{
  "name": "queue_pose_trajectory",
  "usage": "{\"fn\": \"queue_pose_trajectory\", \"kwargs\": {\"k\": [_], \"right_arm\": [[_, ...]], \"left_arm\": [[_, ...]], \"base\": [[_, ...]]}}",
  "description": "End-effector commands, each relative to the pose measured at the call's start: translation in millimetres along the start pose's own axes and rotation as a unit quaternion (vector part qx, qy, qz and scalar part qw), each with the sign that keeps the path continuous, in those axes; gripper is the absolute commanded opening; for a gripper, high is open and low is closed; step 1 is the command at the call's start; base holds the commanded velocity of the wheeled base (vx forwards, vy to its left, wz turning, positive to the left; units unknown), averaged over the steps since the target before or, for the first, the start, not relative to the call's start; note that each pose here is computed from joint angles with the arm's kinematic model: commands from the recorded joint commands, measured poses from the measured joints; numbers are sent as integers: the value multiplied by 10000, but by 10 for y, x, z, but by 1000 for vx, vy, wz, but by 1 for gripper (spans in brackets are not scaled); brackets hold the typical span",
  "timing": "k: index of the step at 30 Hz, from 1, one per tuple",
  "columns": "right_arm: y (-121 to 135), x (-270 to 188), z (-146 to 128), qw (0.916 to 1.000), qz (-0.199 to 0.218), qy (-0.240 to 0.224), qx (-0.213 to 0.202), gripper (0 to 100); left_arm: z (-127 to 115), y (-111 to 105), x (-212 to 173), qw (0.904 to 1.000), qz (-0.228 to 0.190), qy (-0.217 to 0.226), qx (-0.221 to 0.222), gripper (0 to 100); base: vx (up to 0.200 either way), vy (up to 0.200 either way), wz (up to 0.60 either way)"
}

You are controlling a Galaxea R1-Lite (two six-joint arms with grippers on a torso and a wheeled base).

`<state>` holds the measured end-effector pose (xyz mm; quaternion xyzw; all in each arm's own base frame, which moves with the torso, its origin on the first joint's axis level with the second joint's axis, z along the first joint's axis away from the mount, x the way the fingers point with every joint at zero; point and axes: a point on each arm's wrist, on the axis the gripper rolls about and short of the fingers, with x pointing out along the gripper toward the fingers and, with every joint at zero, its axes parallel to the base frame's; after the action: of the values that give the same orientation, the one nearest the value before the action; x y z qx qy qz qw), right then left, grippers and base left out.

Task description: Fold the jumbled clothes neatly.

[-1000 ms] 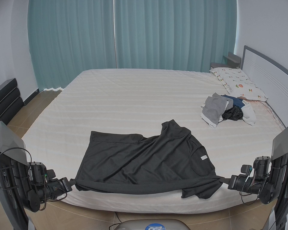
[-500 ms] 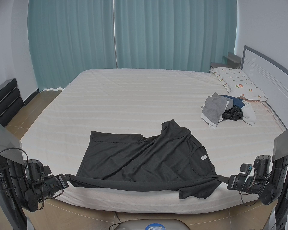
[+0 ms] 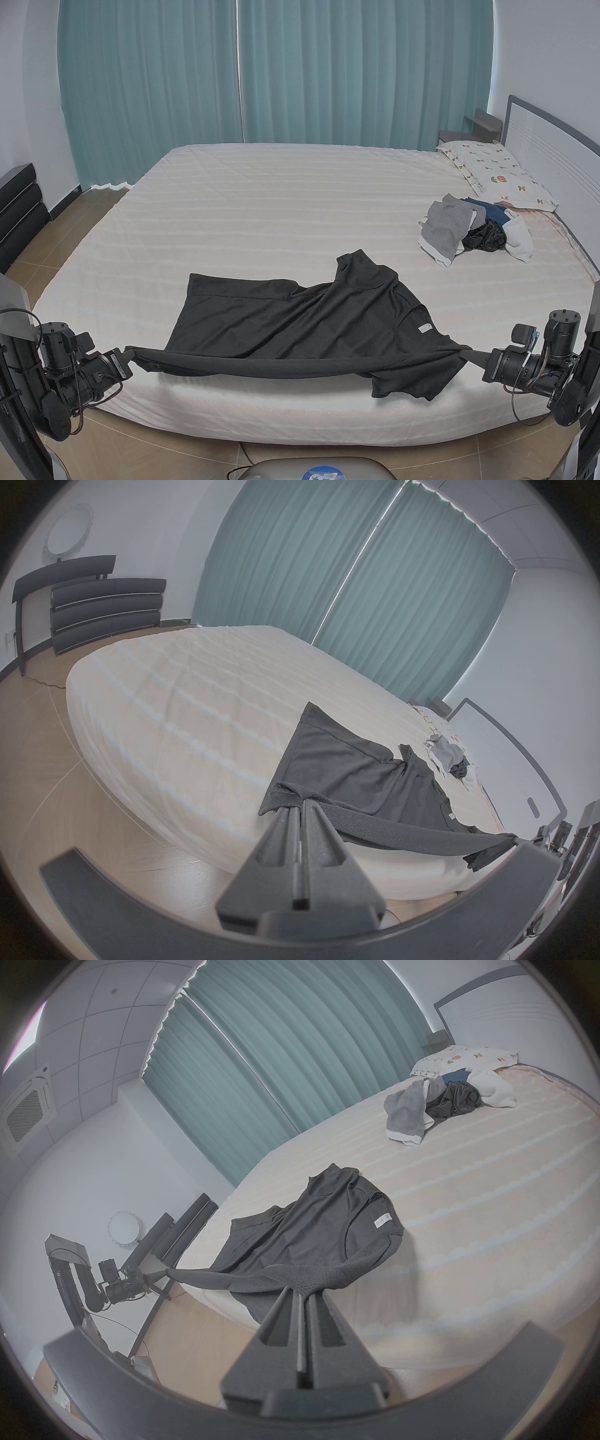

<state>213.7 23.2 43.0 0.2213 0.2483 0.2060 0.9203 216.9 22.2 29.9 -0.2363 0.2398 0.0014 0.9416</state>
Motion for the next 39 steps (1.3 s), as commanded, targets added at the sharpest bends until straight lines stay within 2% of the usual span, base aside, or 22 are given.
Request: {"fn": "queue_pose_trajectory", "kwargs": {"k": [1,7,9,14,18,21,24,31,35,36,39], "right_arm": [[-13,-9,-48,9999,-39,101,37,0],[-114,108,-159,9989,-189,409,156,0],[-145,156,-174,9986,-207,454,179,0],[-223,403,-46,9998,-106,181,62,0],[-228,540,10,9998,-55,201,29,0],[-250,723,132,9996,-161,227,37,0],[-287,851,229,9993,-338,155,35,0],[-346,1025,289,9991,-383,160,78,0],[-401,1114,267,9989,-422,175,89,0],[-439,1176,279,9986,-517,105,84,0],[-505,1268,230,9978,-639,91,176,0]], "left_arm": [[-58,-38,-10,9998,-52,165,26,0],[-204,29,136,9984,64,563,-15,0],[-190,39,206,9987,59,508,-50,0],[-117,33,353,9985,13,314,-455,0],[-106,-4,466,9986,-103,275,-450,0],[-45,-13,597,9984,-122,85,-538,0],[-23,-19,666,9984,-105,112,-545,0],[9,-99,860,9979,-125,327,-540,0],[65,-109,971,9960,-53,441,-775,0],[128,-128,1044,9932,-49,412,-1090,0],[179,-139,1126,9881,40,483,-1462,0]], "base": [[0,0,0],[0,0,0],[0,0,0],[0,0,0],[0,0,0],[0,0,0],[0,0,0],[0,0,0],[0,0,0],[0,0,0],[0,0,0]]}}
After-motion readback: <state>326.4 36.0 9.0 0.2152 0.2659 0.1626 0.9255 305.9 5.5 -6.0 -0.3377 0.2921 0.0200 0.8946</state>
